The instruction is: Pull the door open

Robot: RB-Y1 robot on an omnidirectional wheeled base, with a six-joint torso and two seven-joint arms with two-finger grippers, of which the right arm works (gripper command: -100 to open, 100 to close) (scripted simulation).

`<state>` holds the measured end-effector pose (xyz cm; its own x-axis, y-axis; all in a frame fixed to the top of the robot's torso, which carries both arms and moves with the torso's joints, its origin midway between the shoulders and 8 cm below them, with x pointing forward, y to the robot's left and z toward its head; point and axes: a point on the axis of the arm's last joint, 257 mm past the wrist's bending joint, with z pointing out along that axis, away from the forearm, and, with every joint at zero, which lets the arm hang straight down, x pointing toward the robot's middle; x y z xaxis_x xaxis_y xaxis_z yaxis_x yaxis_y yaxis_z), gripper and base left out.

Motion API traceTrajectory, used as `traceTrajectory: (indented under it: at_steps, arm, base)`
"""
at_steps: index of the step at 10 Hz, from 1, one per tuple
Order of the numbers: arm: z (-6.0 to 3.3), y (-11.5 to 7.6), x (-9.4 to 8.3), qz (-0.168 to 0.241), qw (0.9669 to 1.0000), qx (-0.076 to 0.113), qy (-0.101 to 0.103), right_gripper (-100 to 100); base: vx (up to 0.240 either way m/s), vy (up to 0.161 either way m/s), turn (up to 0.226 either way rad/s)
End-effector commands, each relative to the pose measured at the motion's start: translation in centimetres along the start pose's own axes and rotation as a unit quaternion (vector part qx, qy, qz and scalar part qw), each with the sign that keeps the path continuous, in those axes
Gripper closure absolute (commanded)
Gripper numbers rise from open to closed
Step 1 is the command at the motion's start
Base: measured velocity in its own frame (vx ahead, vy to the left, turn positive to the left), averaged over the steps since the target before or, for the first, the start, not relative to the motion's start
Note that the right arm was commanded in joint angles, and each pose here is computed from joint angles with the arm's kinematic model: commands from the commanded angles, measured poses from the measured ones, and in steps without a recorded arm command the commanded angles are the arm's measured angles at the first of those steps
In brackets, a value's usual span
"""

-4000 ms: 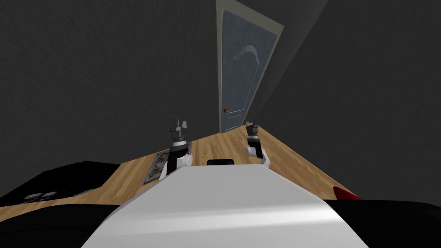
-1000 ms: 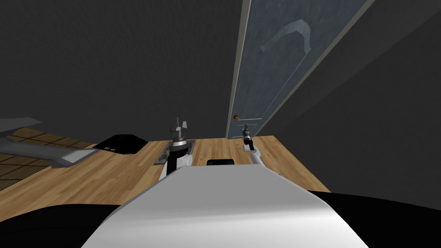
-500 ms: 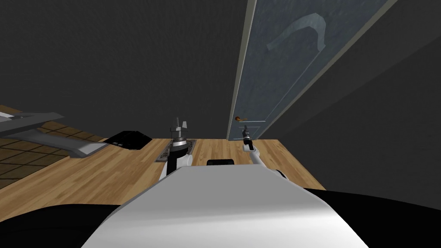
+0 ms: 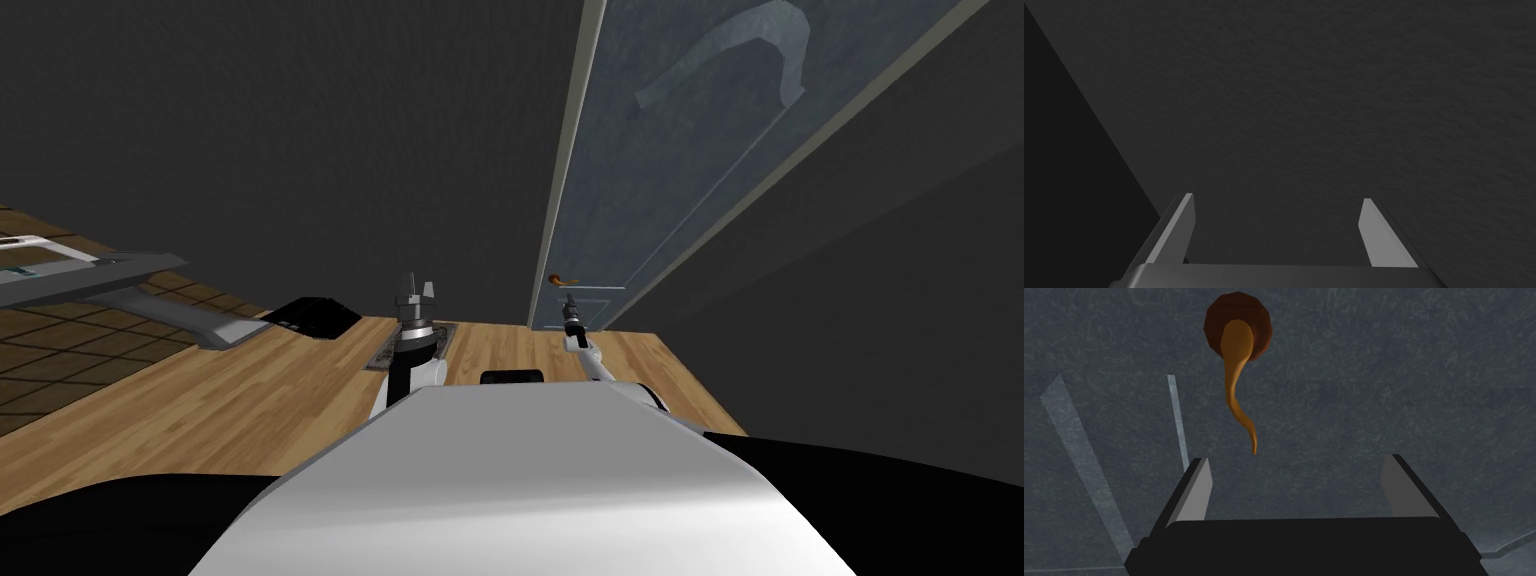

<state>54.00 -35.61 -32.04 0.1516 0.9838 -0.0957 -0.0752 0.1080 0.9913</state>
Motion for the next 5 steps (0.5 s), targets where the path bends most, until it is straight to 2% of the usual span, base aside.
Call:
traceTrajectory:
  at_steps: [1, 3, 5]
  arm:
    - [-0.01, -1.0, 0.0, -0.001, 0.9999, 0.014, -0.003, -100]
    - [0.00, -2.0, -0.1, -0.002, 0.9996, 0.026, -0.005, -100]
    - [-0.02, -2.6, -0.2, -0.003, 0.9994, 0.035, -0.006, -100]
  base:
    - [0.115, -0.130, 0.149]
    - [0.122, -0.133, 0.143]
    - [0.050, -0.074, 0.058]
